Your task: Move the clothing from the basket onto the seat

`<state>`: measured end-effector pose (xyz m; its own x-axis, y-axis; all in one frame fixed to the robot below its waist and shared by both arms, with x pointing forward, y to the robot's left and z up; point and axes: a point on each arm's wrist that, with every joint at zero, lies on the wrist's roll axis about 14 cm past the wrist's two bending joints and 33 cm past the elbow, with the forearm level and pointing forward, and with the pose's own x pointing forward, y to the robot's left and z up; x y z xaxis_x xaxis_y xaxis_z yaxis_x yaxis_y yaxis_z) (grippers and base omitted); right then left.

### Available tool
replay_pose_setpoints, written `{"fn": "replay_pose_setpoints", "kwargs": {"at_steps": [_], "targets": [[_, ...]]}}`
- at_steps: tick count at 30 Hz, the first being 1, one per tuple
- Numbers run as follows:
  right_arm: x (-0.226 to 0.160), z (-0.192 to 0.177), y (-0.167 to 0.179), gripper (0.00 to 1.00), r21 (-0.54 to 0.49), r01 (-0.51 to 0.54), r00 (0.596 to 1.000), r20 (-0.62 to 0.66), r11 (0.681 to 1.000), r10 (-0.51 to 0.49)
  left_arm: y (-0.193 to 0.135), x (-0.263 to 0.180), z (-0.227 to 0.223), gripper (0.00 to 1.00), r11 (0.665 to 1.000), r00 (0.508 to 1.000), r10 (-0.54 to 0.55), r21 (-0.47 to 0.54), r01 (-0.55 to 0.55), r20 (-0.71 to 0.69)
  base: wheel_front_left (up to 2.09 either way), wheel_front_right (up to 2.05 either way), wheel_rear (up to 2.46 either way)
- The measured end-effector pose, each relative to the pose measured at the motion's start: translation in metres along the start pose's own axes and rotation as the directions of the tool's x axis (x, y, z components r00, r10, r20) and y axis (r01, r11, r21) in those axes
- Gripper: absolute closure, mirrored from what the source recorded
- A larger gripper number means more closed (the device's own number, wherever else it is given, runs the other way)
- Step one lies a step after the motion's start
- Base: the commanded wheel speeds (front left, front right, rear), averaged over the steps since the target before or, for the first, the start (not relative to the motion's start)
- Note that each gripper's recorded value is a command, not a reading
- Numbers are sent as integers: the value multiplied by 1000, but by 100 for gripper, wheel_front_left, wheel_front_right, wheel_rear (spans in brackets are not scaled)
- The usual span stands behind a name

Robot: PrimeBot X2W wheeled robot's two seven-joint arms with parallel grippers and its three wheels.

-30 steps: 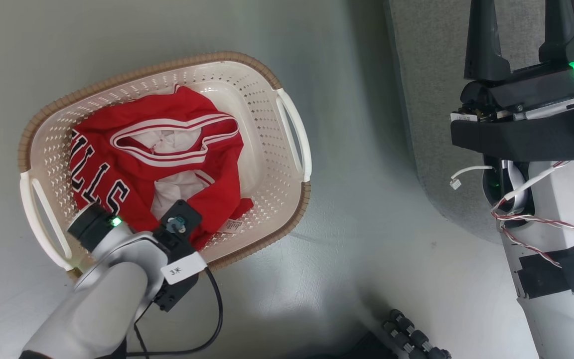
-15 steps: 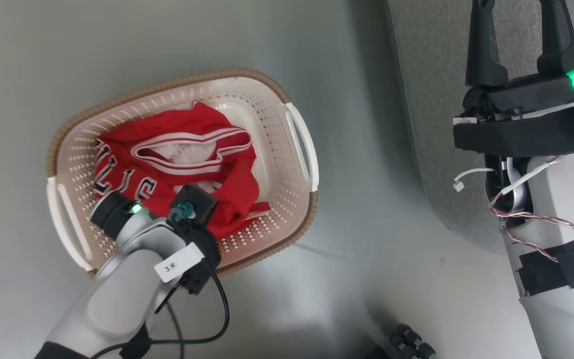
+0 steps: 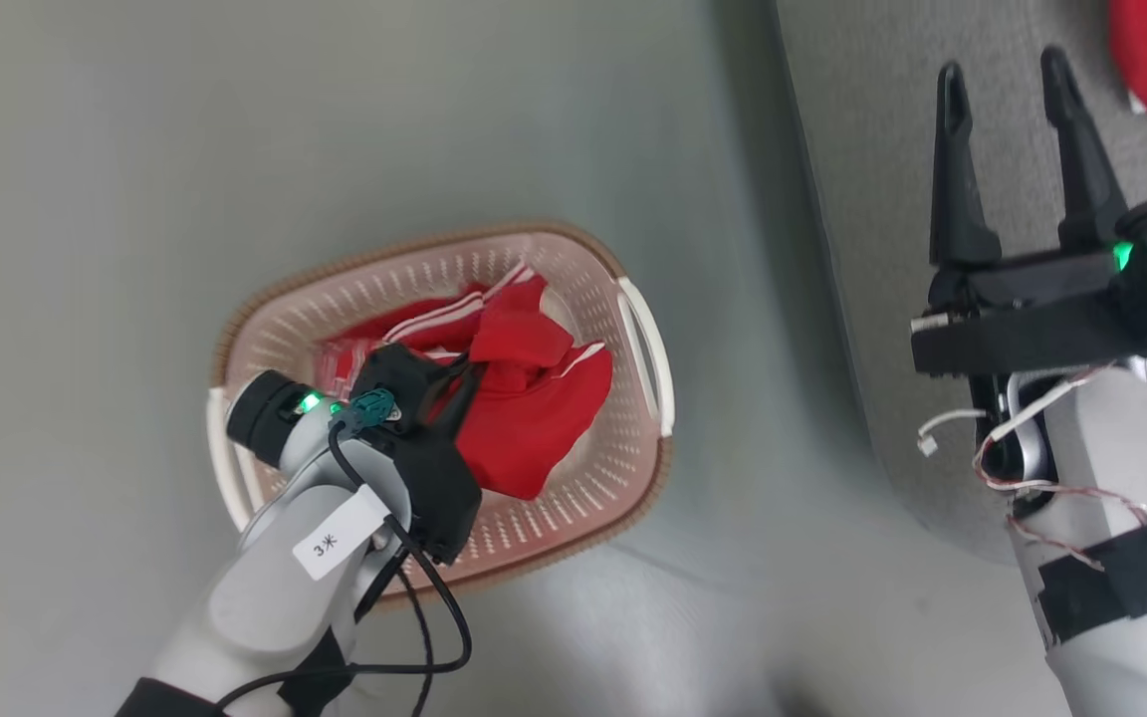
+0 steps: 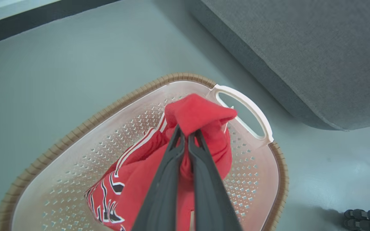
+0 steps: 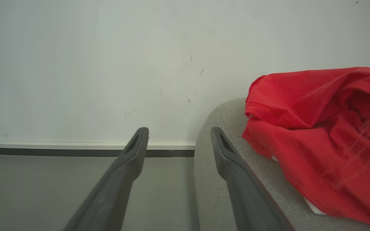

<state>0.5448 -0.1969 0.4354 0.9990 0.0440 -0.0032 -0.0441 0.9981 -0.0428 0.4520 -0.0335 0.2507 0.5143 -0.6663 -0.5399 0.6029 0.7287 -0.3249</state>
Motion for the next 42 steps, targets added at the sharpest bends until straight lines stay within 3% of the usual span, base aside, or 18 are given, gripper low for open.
{"fn": "replay_pose_setpoints", "kwargs": {"at_steps": [13,22,33,42], "targets": [[-30,30,11,0,33,-5,1000,23,999,4,-5,-46,94,100,997,970,59,44,-71,236,0,0,0],[-55,51,23,0,53,-22,999,45,998,20,-15,-91,160,100,989,917,76,88,-120,392,0,0,0],[-93,71,41,0,77,-51,996,70,996,46,-34,-150,207,100,975,853,85,132,-177,515,0,0,0],[-126,86,62,0,92,-95,991,98,991,86,-59,-192,216,100,969,816,75,152,-196,572,0,0,0]]}}
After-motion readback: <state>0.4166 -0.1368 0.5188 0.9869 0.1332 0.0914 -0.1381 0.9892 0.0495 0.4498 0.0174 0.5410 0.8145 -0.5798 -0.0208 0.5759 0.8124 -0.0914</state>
